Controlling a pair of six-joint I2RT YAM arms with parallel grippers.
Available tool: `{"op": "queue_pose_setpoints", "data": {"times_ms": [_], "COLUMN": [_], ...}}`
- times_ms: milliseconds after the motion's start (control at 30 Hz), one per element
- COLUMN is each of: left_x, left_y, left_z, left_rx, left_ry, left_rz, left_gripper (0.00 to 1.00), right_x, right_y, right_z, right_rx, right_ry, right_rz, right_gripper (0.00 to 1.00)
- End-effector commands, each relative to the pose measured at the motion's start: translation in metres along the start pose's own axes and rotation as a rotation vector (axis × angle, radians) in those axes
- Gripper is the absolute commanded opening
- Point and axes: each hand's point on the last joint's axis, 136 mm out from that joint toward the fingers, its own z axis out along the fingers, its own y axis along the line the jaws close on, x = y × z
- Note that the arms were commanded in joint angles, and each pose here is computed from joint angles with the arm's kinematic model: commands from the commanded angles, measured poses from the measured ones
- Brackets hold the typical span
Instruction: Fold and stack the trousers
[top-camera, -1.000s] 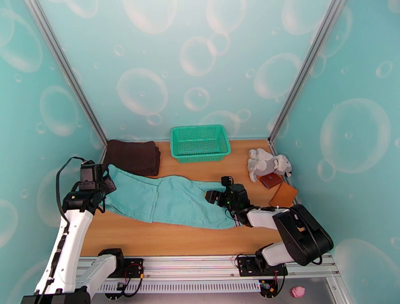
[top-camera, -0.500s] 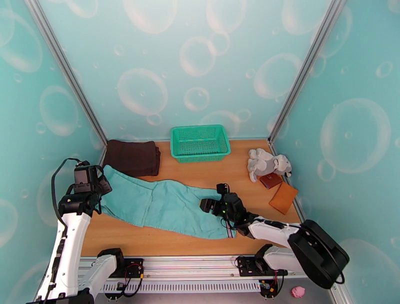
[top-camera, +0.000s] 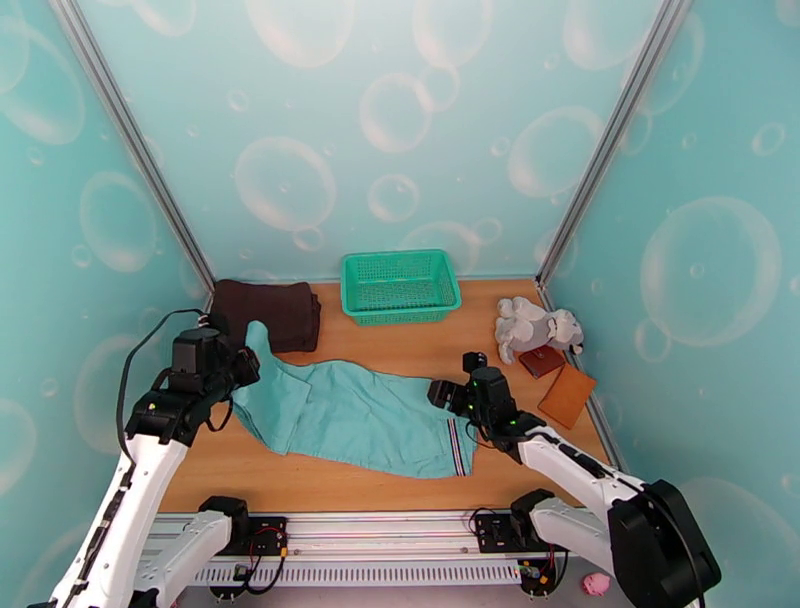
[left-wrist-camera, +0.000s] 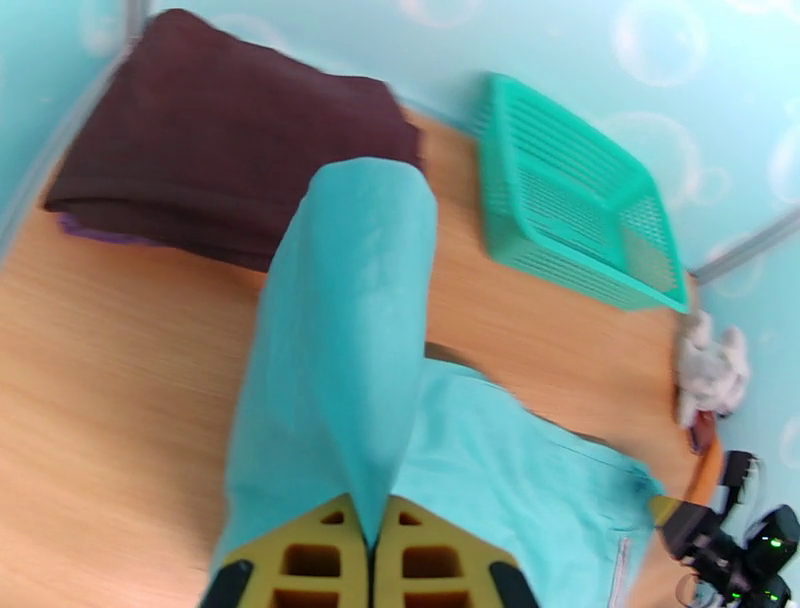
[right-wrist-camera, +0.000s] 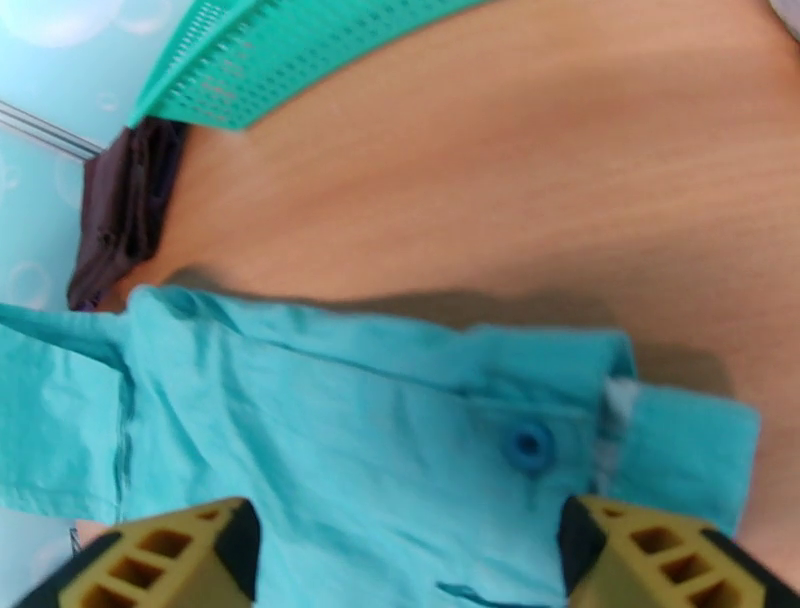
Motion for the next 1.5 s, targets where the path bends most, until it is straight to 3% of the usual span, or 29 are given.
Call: {"op": "queue_pose_setpoints", "data": {"times_ms": [0, 133, 367, 600, 833, 867, 1133, 1467], "left_x": [-0.006, 0.0, 0.003, 0.01, 0.011, 0.012, 0.044, 0.101], "left_y": [-0.036, -0.057, -0.074, -0.079, -0.076, -0.08, -0.129, -0.196], "left_z": [0.004, 0.015, 0.031, 0.043, 0.041, 0.04, 0.043, 0.075], "left_rx": [0.116, 0.153, 0.157, 0.168, 0.152, 0.172, 0.305, 0.291], "left_ry": [-0.059, -0.066, -0.071, -0.051, -0.048, -0.037, 0.083, 0.1], "left_rz": [-0.077, -0.074, -0.031, -0.005, 0.037, 0.062, 0.167, 0.129], "left_gripper": [0.0, 0.0, 0.0, 0.0, 0.0, 0.0, 0.0, 0.0], "right_x": [0.011, 0.027, 0.041, 0.045, 0.05, 0.051, 0.048, 0.038], "right_y": [-0.028, -0.051, -0.063, -0.06, -0.025, -0.02, 0.011, 0.057], "right_z": [-0.014, -0.017, -0.025, -0.009, 0.007, 0.009, 0.026, 0.05], "right_rx": [0.144, 0.27, 0.406, 0.362, 0.165, 0.144, 0.088, -0.078], "right_ry": [0.024, 0.082, 0.12, 0.163, 0.193, 0.197, 0.194, 0.193], "right_rz": [0.025, 0.033, 0.019, 0.008, -0.011, -0.016, -0.041, -0.082], "right_gripper": [0.66, 0.62, 0.65, 0.63, 0.03, 0.0, 0.0, 0.0]}}
